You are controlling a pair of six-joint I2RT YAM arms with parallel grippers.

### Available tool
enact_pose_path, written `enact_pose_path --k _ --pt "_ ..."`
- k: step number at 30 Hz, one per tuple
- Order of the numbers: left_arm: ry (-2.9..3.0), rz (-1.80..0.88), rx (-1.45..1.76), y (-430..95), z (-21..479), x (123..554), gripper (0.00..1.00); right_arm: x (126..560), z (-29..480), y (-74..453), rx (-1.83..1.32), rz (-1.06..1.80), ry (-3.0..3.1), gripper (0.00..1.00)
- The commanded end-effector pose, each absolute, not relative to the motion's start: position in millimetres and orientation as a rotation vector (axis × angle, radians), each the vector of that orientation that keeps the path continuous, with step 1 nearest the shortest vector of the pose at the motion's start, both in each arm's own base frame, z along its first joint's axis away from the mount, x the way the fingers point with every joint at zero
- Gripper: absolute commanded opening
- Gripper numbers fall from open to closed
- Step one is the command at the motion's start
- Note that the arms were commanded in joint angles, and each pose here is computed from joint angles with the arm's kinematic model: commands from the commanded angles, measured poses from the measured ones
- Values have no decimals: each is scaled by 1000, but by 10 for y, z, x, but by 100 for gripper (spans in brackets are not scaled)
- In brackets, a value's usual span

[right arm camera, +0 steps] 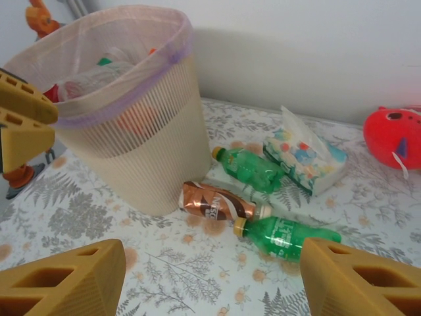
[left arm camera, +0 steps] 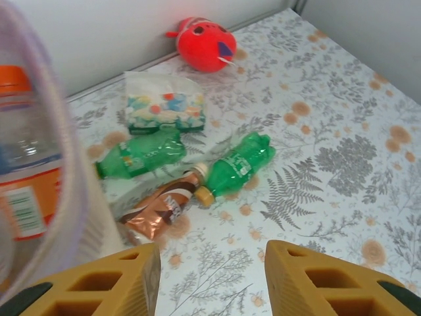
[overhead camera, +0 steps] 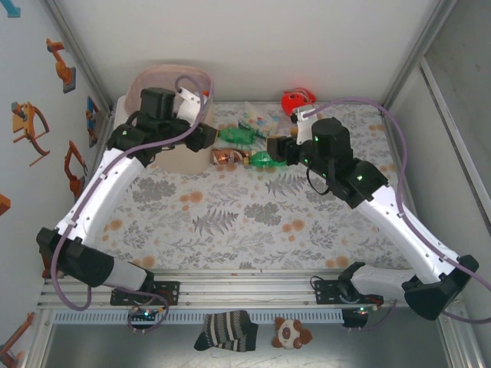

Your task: Put the plastic bottles in the bin

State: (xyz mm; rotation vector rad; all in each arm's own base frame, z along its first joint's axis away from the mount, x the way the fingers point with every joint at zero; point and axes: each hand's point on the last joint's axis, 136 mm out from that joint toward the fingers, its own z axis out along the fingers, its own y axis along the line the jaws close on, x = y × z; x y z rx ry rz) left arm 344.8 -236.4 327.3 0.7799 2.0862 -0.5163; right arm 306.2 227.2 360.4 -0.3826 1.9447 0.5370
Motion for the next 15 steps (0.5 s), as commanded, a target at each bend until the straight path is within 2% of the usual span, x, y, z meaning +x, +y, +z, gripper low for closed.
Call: enact_pose_path --k 1,7,15 --pt "2021 -543 891 -2655 3186 3466 48 3118 3664 2080 -245 499 1963 70" --pt "2004 -582 1106 -3137 2773 3482 54 3166 3555 1726 -56 463 2055 69" --pt "1981 -572 1309 -3687 2284 3670 63 3015 3633 1392 20 415 2027 70"
